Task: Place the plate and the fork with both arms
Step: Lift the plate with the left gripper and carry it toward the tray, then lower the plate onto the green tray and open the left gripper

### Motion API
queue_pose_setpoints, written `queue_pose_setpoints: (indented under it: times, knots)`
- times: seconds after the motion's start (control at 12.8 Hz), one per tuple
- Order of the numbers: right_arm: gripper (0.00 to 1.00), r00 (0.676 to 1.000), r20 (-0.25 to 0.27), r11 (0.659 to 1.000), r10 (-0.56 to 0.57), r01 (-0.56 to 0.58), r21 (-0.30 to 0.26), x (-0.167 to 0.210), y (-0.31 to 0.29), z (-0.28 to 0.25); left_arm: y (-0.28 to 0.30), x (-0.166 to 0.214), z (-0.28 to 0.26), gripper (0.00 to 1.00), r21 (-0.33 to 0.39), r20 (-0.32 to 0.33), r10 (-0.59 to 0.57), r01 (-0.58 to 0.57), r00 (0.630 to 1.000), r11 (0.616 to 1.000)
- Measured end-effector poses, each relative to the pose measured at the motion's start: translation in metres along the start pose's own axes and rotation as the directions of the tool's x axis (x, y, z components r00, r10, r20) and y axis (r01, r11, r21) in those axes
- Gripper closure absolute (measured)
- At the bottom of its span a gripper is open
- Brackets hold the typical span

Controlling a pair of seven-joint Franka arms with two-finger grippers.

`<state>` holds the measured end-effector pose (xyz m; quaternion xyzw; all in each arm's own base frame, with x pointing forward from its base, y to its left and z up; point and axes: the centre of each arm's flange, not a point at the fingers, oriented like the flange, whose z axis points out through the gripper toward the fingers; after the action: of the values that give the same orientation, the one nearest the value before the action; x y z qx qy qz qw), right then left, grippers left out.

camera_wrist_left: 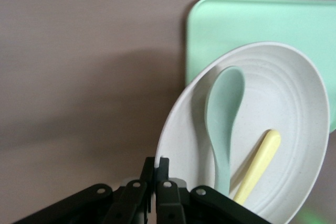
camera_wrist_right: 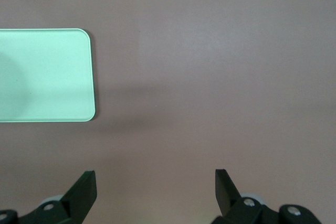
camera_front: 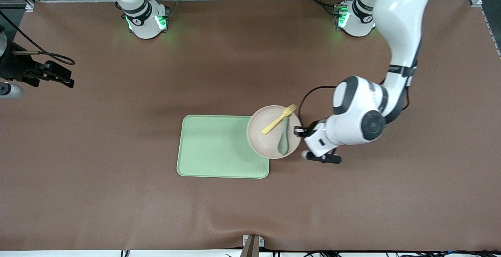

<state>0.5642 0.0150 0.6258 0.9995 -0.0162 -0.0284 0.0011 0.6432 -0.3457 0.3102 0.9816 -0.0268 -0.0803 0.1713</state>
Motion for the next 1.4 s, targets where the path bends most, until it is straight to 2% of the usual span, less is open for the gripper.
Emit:
queue_pose_setpoints:
  times: [0.31,0.55,0.78,1.09,1.4]
  knots:
    - [0.00,1.000,0.000,1.000,0.000,0.000,0.000,0.000,0.000,0.000,0.043,0.014,0.071,0.96,-0.028,-0.121,-0.096,0.093,0.988,0.995]
    - [0.00,1.000,0.000,1.000,-0.001,0.001,0.000,0.000,0.000,0.000,0.076,0.001,0.116,0.96,-0.038,-0.181,-0.198,0.195,0.963,0.980]
    - [0.00,1.000,0.022,1.000,-0.001,0.001,0.000,0.005,0.000,0.011,0.100,-0.016,0.139,0.96,-0.026,-0.180,-0.223,0.222,0.958,0.975]
    - [0.00,0.998,0.061,1.000,-0.012,0.012,0.002,0.019,-0.002,0.036,0.090,-0.008,0.147,0.96,-0.055,-0.212,-0.297,0.292,0.931,0.955]
    - [0.00,0.998,0.059,1.000,-0.024,0.024,0.004,0.020,-0.008,0.037,0.084,-0.006,0.158,0.96,-0.051,-0.213,-0.309,0.305,0.927,0.951]
